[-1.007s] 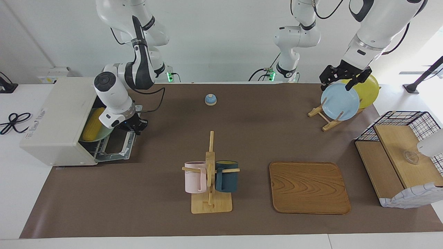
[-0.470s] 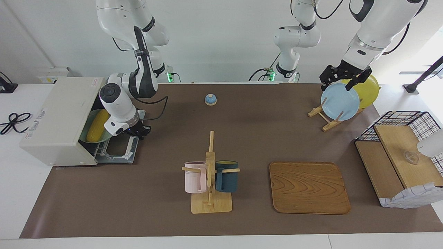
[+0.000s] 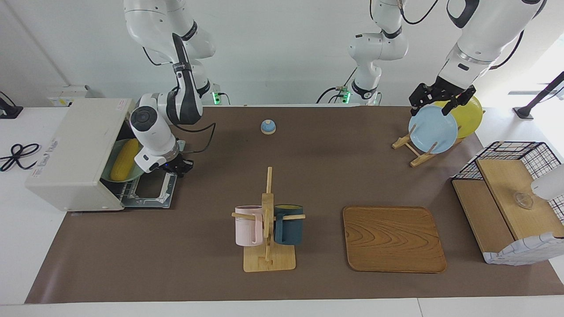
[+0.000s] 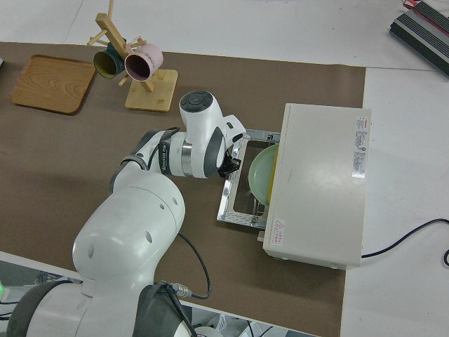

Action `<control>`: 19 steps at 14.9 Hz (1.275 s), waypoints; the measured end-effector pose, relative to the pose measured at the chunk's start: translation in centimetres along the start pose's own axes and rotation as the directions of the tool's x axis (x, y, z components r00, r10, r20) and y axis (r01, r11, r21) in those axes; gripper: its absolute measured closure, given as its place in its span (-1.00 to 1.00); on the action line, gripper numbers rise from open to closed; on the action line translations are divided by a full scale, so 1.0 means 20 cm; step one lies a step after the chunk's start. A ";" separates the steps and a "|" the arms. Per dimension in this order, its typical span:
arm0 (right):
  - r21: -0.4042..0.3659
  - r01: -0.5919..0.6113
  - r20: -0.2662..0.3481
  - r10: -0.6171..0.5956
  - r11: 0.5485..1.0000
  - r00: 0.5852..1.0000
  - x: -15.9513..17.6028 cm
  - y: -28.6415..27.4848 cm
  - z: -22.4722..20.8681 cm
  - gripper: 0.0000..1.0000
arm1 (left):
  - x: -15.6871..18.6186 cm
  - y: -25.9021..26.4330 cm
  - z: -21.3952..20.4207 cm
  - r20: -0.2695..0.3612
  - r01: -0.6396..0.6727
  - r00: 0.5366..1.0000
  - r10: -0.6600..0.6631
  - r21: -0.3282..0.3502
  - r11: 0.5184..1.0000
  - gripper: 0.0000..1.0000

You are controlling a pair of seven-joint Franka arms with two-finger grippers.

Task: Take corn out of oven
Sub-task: 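Move the right gripper toward the oven opening, then reach into the oven and grasp the green plate with the right gripper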

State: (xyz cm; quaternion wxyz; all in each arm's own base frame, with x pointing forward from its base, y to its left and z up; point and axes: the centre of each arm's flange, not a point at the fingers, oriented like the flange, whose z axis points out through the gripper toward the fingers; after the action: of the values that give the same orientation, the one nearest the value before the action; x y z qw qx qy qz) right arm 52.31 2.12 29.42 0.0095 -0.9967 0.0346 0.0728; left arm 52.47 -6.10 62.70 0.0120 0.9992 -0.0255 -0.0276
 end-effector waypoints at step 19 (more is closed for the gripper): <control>-0.073 0.058 0.049 -0.054 0.996 0.997 0.06 0.25 -0.49 -0.52 | 0.00 0.00 0.00 0.000 0.000 1.000 0.000 0.000 1.000 -1.00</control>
State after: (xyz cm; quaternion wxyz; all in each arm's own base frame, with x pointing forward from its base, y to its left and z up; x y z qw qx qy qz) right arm 54.58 -3.12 38.96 -0.0249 -0.9949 0.0037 0.0972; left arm 52.47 -6.10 62.70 0.0120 0.9992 -0.0256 -0.0276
